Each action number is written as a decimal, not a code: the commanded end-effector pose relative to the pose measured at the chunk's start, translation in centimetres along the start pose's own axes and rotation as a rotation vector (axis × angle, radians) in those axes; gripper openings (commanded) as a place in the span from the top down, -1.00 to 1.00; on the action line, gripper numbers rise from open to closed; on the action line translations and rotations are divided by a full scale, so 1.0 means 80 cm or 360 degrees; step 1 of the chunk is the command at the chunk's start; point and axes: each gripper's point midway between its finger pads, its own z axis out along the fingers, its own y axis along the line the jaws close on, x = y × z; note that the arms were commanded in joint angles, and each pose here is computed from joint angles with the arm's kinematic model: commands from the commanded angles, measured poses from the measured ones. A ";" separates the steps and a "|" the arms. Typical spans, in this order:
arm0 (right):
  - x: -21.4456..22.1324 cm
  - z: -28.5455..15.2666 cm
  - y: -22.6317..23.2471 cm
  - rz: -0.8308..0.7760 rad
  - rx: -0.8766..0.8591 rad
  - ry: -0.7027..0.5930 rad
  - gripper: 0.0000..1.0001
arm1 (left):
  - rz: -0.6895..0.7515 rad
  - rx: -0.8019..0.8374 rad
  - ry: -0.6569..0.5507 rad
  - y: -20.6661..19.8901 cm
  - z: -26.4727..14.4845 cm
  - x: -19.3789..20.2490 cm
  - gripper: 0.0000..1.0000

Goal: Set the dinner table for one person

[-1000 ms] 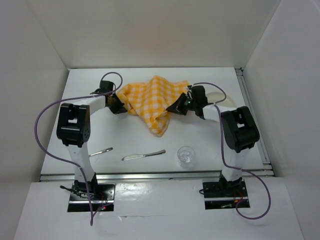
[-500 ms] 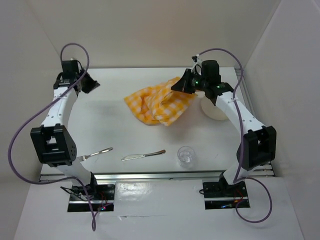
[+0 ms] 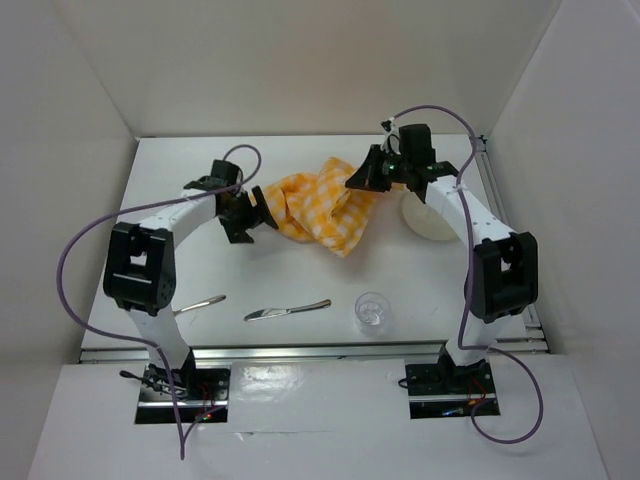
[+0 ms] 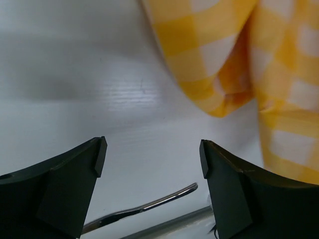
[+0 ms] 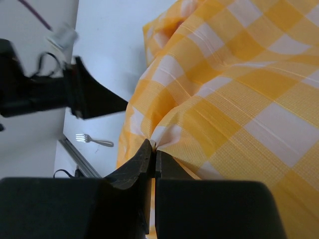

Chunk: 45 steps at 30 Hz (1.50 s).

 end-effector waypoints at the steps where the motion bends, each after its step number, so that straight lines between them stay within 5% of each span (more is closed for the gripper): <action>1: -0.020 -0.009 0.015 -0.0047 -0.0073 -0.0061 1.00 | -0.0081 0.0076 0.0012 -0.026 0.013 0.013 -0.88; 7: -0.017 -0.014 0.012 -0.0012 -0.0110 -0.0036 1.00 | -0.0241 -0.0099 -0.0008 -0.018 0.065 0.025 -0.88; 17: 0.001 -0.009 0.013 0.0012 -0.0191 0.0024 1.00 | -0.0367 -0.0014 0.0019 -0.036 0.123 0.040 -0.83; 19: 0.005 -0.008 0.011 0.0020 -0.0186 0.0035 1.00 | -0.0397 -0.0057 0.0034 -0.032 0.137 0.038 -0.67; 21: 0.007 -0.010 0.010 0.0023 -0.0175 0.0055 1.00 | -0.0402 -0.0110 0.0014 -0.027 0.142 0.032 -0.39; 22: 0.005 -0.013 0.013 -0.0005 -0.0180 0.0043 1.00 | -0.0370 -0.0105 -0.0020 -0.034 0.139 0.021 -0.04; 23: 0.005 -0.016 0.007 0.0002 -0.0162 0.0048 1.00 | -0.0352 -0.0114 -0.0035 -0.035 0.136 0.017 0.92; 24: 0.004 -0.022 0.013 -0.0015 -0.0179 0.0052 1.00 | -0.0370 -0.0149 -0.0033 -0.023 0.130 0.007 1.00; 28: 0.003 -0.039 0.014 -0.0068 -0.0138 0.0050 1.00 | -0.0235 -0.0084 -0.0220 -0.029 0.062 -0.047 1.00; 32: -0.012 -0.060 0.021 -0.0197 -0.0065 -0.0003 1.00 | -0.0001 -0.0043 -0.0483 -0.045 -0.062 -0.104 1.00; 37: -0.026 -0.076 0.013 -0.0230 0.0079 -0.0020 1.00 | 0.0260 -0.0071 -0.0546 -0.049 -0.159 -0.131 1.00; 40: -0.043 -0.061 -0.007 -0.0229 0.0153 -0.0038 1.00 | 0.0364 -0.0144 -0.0477 -0.049 -0.182 -0.128 1.00; 45: -0.091 -0.004 -0.015 -0.0180 0.0052 0.0011 1.00 | 0.0352 -0.0263 -0.0412 -0.035 -0.139 -0.161 1.00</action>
